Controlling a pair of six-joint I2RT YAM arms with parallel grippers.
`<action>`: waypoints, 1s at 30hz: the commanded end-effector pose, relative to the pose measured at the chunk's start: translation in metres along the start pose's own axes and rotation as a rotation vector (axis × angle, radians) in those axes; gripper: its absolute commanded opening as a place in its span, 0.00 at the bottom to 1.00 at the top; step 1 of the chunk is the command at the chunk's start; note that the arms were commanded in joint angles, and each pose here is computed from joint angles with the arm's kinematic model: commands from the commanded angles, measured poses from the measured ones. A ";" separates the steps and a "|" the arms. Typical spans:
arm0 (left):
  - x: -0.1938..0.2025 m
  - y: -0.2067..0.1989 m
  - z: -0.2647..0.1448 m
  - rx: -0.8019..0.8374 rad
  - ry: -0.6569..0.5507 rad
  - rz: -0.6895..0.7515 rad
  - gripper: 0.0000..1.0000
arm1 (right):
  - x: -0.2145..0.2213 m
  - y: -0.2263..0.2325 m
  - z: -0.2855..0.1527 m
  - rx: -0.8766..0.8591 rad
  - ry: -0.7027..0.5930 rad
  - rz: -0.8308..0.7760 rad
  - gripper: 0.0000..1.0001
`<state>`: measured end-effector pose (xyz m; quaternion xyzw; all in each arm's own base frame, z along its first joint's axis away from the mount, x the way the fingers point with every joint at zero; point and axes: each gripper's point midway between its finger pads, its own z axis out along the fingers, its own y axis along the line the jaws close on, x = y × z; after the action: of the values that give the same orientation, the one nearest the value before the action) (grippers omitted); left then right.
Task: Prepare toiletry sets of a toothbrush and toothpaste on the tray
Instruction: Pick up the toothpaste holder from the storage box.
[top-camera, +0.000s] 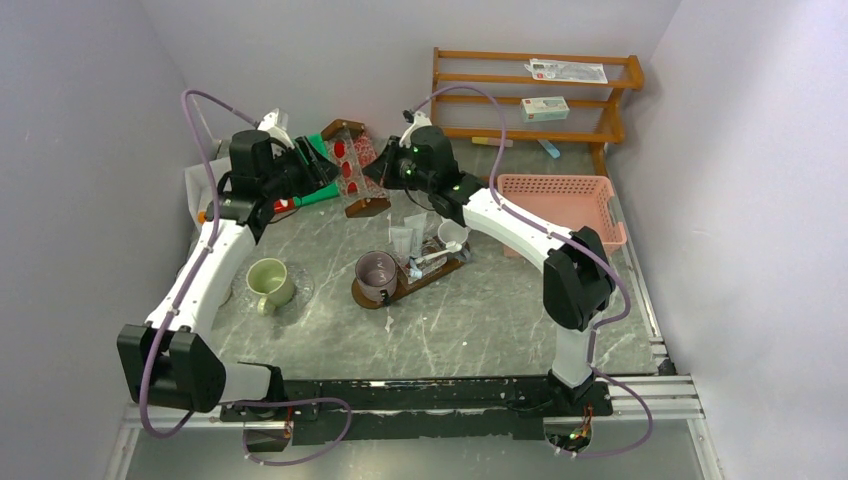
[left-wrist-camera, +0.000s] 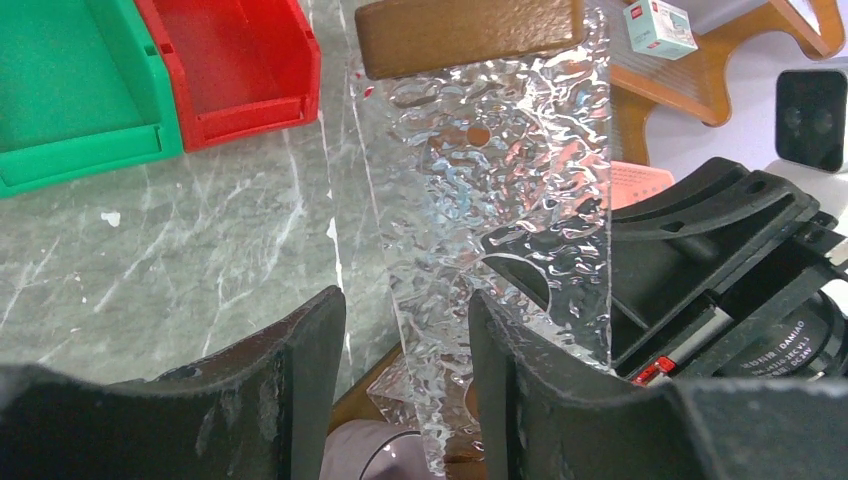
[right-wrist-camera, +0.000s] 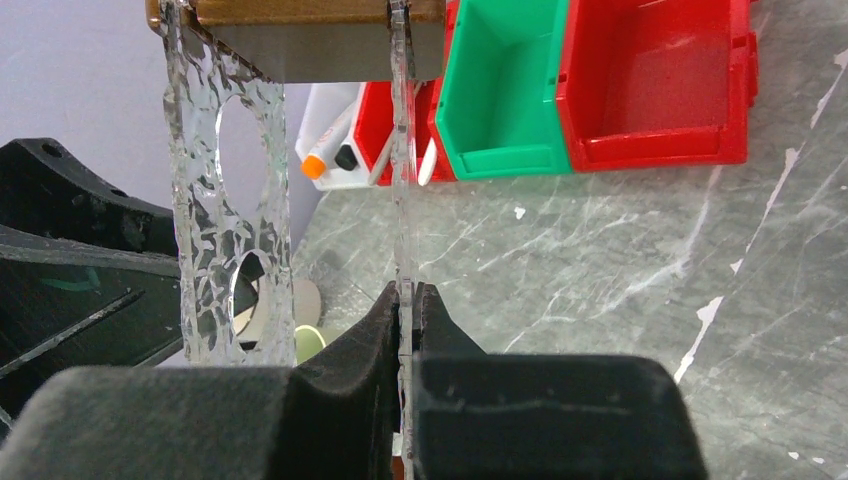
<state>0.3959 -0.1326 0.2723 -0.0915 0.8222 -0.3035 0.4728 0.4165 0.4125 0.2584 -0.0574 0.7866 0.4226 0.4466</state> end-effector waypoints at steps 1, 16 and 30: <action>-0.009 -0.014 -0.008 0.057 -0.031 0.035 0.53 | -0.030 0.033 -0.012 -0.102 -0.080 0.008 0.00; -0.002 -0.018 0.007 0.072 -0.013 -0.036 0.50 | -0.020 0.045 -0.009 -0.136 -0.055 -0.012 0.00; 0.021 0.011 0.022 -0.043 0.033 -0.075 0.36 | -0.018 0.059 -0.012 -0.180 -0.058 -0.019 0.00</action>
<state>0.4006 -0.1460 0.2694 -0.1039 0.8158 -0.3284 0.4647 0.4075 0.4225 0.2619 -0.0700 0.7808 0.4353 0.4426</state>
